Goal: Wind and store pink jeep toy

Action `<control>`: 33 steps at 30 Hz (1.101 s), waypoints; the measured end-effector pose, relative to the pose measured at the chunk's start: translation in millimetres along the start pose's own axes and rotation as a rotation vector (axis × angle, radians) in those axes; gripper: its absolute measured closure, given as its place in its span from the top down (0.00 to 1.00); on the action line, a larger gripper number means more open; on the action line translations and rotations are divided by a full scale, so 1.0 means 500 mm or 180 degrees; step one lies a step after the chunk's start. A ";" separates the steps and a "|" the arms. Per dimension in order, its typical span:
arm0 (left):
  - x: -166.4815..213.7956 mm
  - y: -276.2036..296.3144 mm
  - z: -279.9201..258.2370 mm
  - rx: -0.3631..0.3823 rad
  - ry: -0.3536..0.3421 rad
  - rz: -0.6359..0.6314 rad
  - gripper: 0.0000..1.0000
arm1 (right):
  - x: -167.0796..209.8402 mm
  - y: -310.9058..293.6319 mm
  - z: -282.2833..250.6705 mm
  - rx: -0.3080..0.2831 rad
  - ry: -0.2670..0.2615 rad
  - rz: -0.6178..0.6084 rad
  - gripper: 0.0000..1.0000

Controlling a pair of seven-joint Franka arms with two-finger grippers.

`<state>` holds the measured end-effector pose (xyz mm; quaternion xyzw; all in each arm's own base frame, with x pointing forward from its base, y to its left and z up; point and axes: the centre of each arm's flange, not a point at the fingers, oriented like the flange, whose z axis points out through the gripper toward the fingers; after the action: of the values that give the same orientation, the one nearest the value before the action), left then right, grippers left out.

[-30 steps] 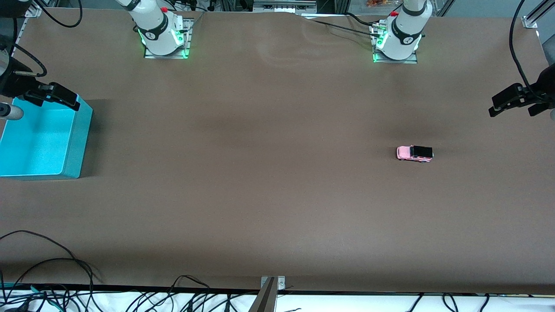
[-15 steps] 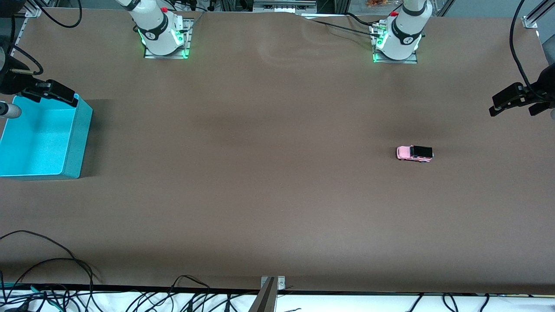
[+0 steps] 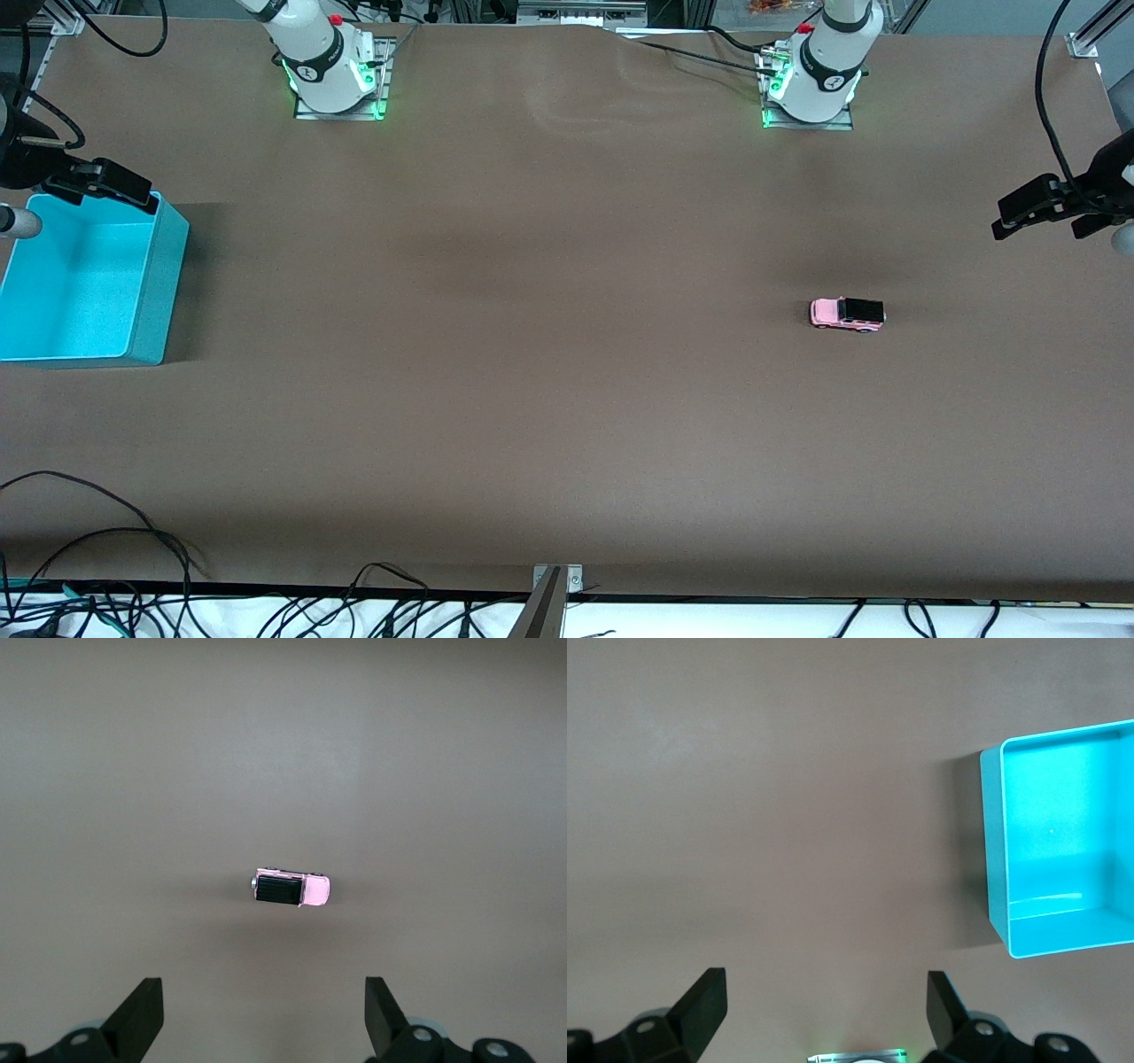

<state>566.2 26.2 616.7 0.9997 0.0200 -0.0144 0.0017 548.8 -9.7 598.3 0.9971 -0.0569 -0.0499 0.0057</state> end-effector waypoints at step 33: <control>0.011 -0.001 0.127 0.0002 -0.0149 -0.0123 1.00 | -0.009 -0.021 0.001 -0.0008 -0.0077 -0.0062 1.00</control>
<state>569.9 26.9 553.2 0.9985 0.0393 -0.0378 0.0017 545.7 1.2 598.3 0.9969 -0.0473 -0.0621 0.0057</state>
